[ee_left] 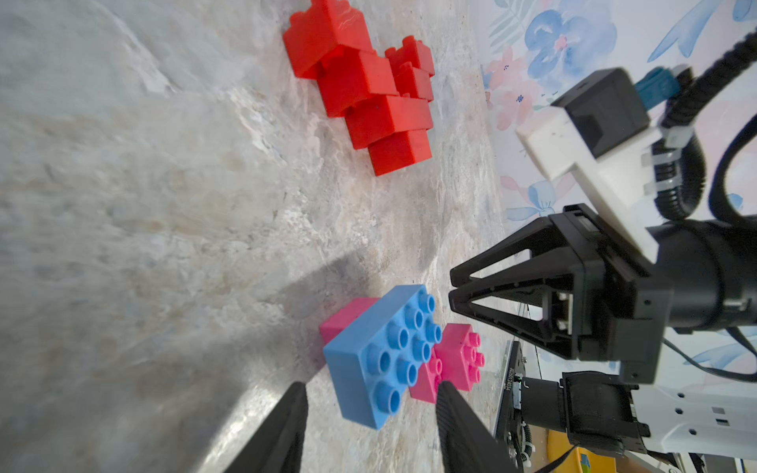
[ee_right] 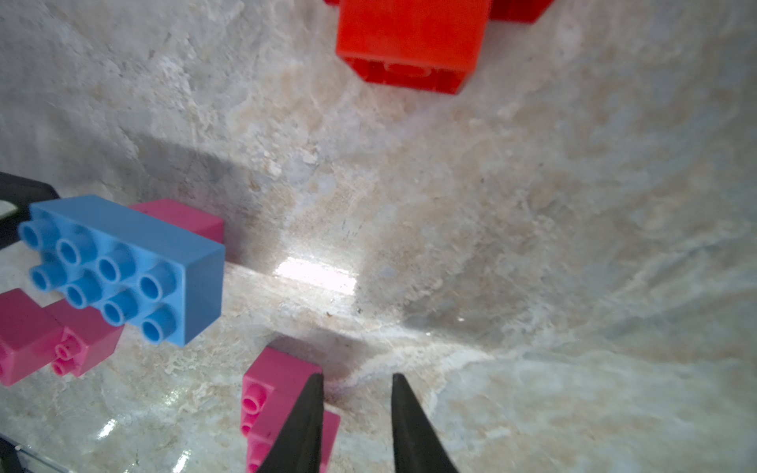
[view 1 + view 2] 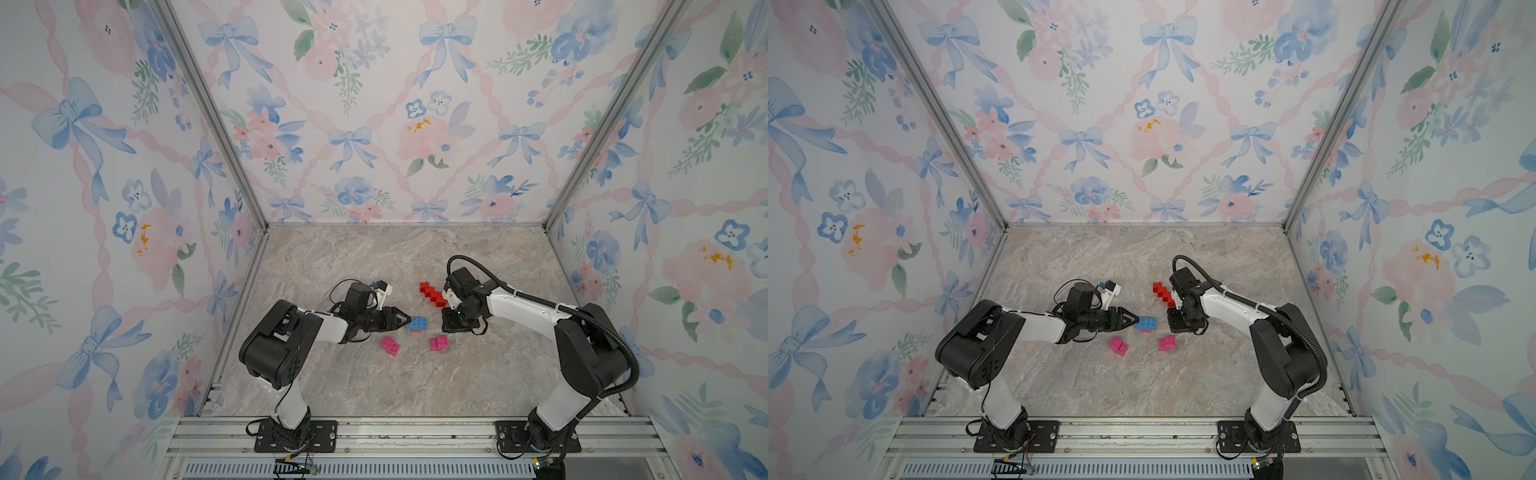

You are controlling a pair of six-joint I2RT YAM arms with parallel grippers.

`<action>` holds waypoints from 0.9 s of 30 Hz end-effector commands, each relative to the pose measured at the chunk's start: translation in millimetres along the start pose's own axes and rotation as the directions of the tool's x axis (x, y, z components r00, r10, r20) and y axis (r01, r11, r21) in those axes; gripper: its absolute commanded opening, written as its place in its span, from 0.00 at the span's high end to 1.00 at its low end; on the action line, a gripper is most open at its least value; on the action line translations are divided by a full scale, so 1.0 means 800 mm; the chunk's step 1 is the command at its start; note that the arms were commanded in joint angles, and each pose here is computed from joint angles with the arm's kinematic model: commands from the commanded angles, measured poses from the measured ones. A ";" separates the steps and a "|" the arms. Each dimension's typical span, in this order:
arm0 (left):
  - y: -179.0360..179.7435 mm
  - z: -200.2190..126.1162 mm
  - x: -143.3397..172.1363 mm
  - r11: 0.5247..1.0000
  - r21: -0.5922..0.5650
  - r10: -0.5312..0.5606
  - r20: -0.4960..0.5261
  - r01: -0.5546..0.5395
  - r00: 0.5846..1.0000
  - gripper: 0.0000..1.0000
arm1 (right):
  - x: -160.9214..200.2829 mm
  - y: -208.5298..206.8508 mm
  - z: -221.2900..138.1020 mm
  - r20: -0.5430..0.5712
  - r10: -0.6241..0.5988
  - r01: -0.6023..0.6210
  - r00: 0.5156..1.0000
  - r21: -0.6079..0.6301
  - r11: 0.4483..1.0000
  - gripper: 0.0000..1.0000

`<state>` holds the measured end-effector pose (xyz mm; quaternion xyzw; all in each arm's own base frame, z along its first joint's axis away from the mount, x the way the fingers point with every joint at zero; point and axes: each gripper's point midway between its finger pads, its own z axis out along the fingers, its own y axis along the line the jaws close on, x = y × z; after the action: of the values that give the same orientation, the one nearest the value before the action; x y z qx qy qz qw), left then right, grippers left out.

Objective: Assemble the letter v with lego
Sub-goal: Pick up the lego brick from the center of the board.

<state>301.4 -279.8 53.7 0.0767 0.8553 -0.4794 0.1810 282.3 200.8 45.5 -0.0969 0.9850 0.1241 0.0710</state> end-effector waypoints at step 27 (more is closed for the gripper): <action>-0.004 0.026 0.016 0.994 0.096 -0.047 -0.023 0.049 0.999 0.63 | 0.015 -0.017 -0.011 -0.034 -0.020 0.021 0.999 0.046 0.999 0.69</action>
<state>289.9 -297.8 43.5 0.0717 0.8365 -0.5200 0.1571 276.4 190.6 46.8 -0.1002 0.9872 0.1077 0.0612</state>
